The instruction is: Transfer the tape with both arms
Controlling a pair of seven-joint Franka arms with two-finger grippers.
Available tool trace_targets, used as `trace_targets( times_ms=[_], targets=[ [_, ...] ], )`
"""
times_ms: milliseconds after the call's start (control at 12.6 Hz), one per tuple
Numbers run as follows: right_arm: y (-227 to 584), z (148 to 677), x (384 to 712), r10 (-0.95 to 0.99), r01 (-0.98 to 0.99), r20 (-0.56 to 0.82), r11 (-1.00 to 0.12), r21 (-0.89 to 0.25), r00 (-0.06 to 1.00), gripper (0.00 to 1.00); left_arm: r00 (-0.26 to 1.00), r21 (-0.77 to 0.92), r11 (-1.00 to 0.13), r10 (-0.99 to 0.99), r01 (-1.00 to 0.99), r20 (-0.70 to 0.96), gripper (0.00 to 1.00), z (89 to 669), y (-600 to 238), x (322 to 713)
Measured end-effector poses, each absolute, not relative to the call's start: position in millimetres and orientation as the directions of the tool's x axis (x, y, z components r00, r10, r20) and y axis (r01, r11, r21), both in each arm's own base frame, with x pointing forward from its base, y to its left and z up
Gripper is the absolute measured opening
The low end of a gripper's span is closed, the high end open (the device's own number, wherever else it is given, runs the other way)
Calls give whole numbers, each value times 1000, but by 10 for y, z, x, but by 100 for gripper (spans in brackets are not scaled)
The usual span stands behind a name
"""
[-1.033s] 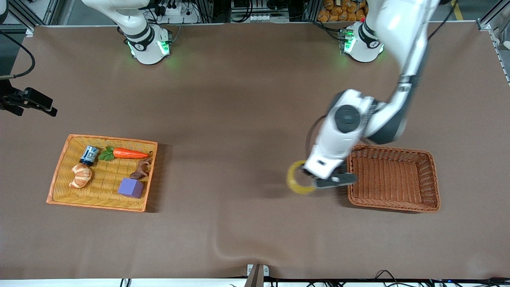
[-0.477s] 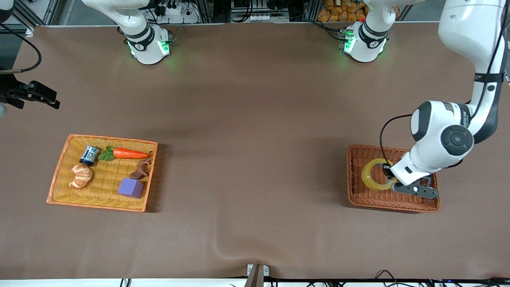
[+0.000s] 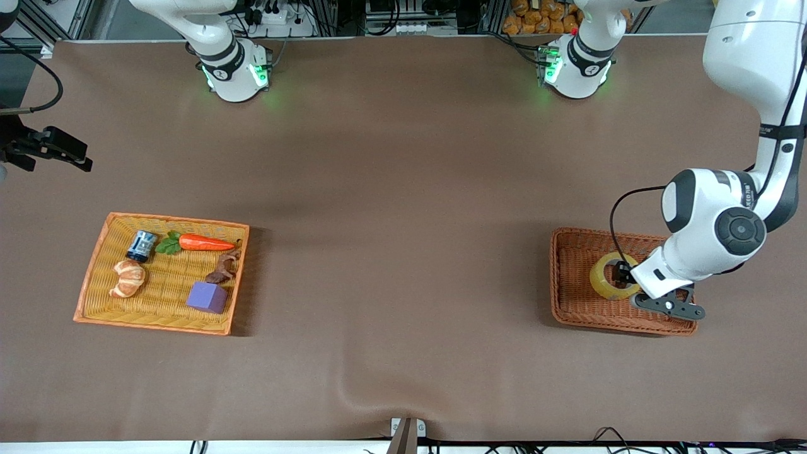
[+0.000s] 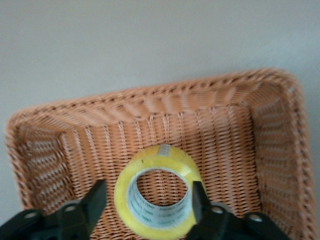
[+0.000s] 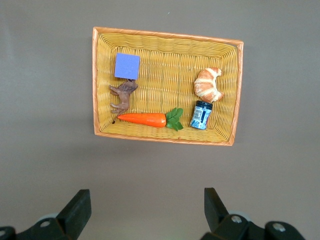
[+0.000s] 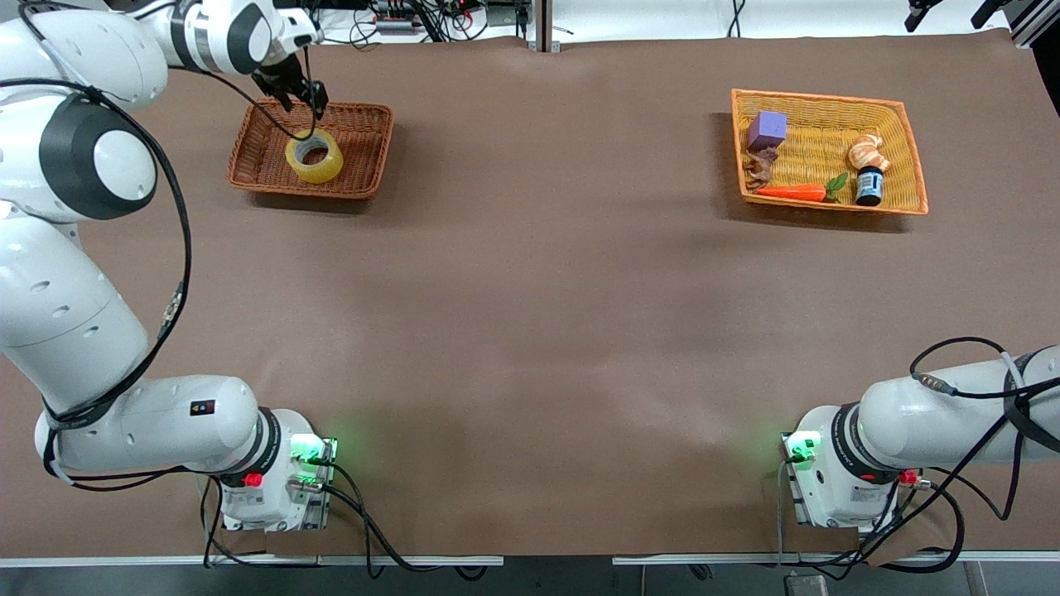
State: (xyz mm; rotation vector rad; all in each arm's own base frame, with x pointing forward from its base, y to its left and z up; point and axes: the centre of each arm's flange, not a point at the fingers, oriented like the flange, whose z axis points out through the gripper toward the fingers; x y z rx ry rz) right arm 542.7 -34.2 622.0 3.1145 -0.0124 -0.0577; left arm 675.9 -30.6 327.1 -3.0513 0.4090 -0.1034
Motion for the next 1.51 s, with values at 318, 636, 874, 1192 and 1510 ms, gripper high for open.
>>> trace_targets(
  times_ms=[318,636,874,1192,1510],
  targets=[
    [-342,6219,5427,-8,-7,-37,-1000,27,999,100,958,-68,-961,-274,-268,86,100,4467,-585,6652],
    [-339,6218,5427,-8,-7,-38,-1000,27,999,100,973,-27,-974,-224,-223,50,100,5507,-504,6316],
    [-350,6217,5426,-10,-9,-38,-1000,27,999,100,976,-31,-975,-218,-218,19,100,5929,-485,6126],
    [-360,6215,5426,-12,-11,-38,-1000,26,999,100,990,-23,-990,-141,-141,25,100,6405,-376,5793],
    [-396,6215,5423,-19,-18,-38,-999,26,999,100,997,-29,-996,-81,-81,1,100,6479,-566,5643]
  ],
)
